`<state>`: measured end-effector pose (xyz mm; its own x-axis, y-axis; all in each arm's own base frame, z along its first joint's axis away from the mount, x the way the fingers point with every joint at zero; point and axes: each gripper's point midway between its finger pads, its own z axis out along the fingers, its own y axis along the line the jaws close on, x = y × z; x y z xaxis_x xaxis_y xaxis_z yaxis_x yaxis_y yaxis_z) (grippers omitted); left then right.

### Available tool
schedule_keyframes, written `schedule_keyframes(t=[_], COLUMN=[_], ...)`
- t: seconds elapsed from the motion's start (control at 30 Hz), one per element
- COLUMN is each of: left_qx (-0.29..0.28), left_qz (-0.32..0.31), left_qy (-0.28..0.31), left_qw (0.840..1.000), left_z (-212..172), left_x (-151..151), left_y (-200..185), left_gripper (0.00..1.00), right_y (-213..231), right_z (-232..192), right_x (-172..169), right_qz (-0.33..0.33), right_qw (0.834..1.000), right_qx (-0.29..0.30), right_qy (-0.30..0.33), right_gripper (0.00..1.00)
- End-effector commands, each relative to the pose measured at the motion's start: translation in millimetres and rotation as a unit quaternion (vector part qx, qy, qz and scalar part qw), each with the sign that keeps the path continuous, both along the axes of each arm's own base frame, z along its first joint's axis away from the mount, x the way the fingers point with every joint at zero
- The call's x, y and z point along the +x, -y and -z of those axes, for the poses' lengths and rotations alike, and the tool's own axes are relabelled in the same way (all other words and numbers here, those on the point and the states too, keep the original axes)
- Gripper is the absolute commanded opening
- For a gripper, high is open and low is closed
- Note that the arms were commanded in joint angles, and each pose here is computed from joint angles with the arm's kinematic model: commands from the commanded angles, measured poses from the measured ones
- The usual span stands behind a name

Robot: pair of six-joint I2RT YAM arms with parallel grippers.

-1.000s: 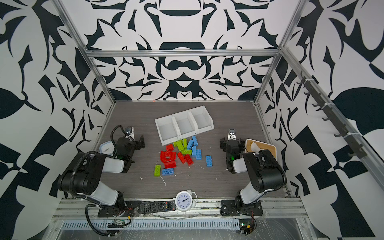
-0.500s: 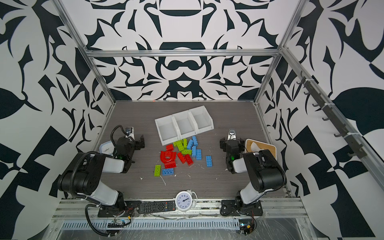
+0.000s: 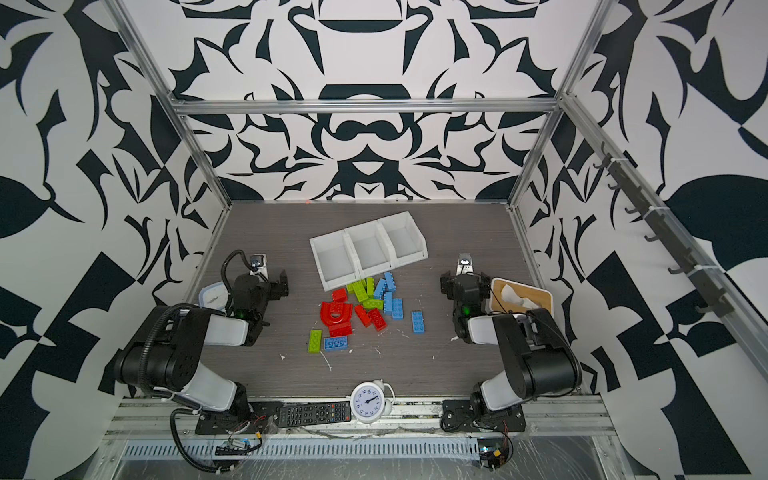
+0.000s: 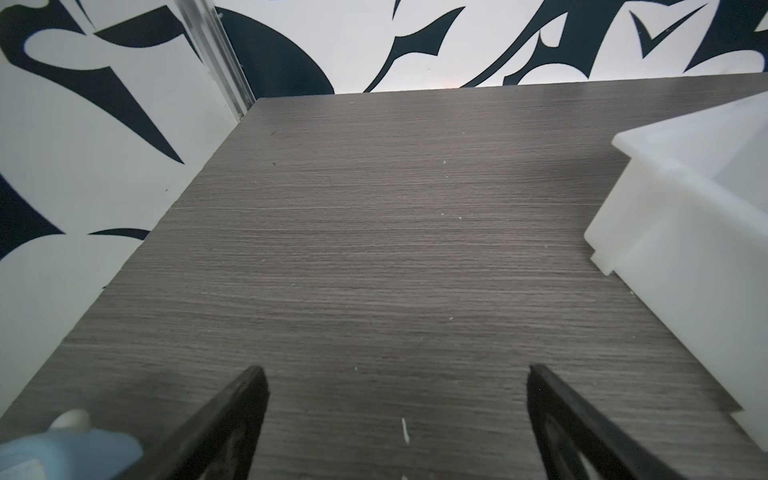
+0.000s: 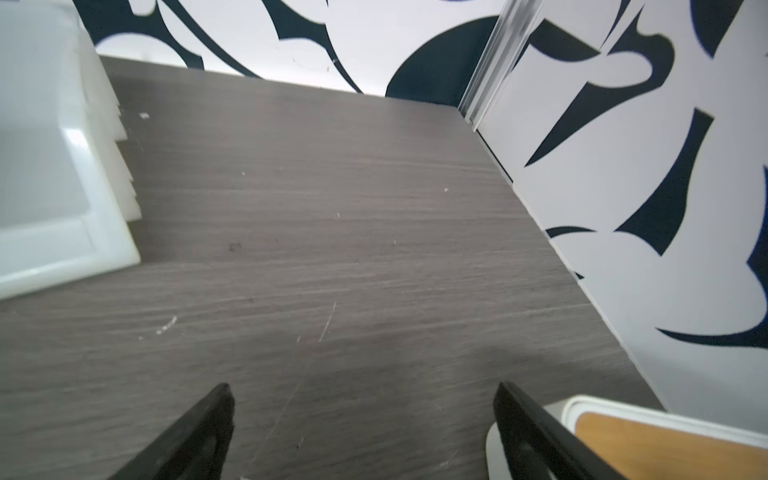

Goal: Sort the legos into containers by color

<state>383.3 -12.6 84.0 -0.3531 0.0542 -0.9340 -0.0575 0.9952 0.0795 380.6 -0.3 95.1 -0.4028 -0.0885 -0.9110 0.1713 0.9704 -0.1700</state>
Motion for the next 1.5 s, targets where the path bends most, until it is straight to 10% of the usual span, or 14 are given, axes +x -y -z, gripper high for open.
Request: schedule_keyframes(t=[0.0, 0.1, 0.27, 0.57, 1.47], left_qx=[0.013, -0.001, -0.198, -0.188, -0.18], left_qz=[0.001, 0.003, 0.136, 0.21, 0.199], left_qy=[0.016, 0.033, 0.013, 0.004, 0.011], left_qw=[1.0, 0.999, 0.971, 0.959, 0.963], left_z=[-33.2, -74.7, -118.7, -92.4, -94.9], left_x=[7.1, 5.4, -27.0, -65.1, -65.6], left_y=[5.5, 17.8, 85.2, 141.6, 135.7], left_gripper=[1.0, 1.0, 1.0, 1.0, 1.0], right_y=[-12.7, -46.7, -91.4, -141.1, -145.3], right_z=[-28.8, -39.1, -24.0, 8.4, 58.0], right_x=[7.6, -0.2, -47.5, -97.3, -117.3], right_qz=[-0.015, -0.073, -0.12, -0.158, -0.139], right_qw=[0.999, 0.985, 0.937, 0.901, 0.881], right_qx=[0.027, 0.109, 0.175, 0.108, 0.045], right_qy=[-0.024, -0.108, -0.278, -0.39, -0.451], right_gripper=[0.98, 0.82, 0.77, 0.55, 0.5])
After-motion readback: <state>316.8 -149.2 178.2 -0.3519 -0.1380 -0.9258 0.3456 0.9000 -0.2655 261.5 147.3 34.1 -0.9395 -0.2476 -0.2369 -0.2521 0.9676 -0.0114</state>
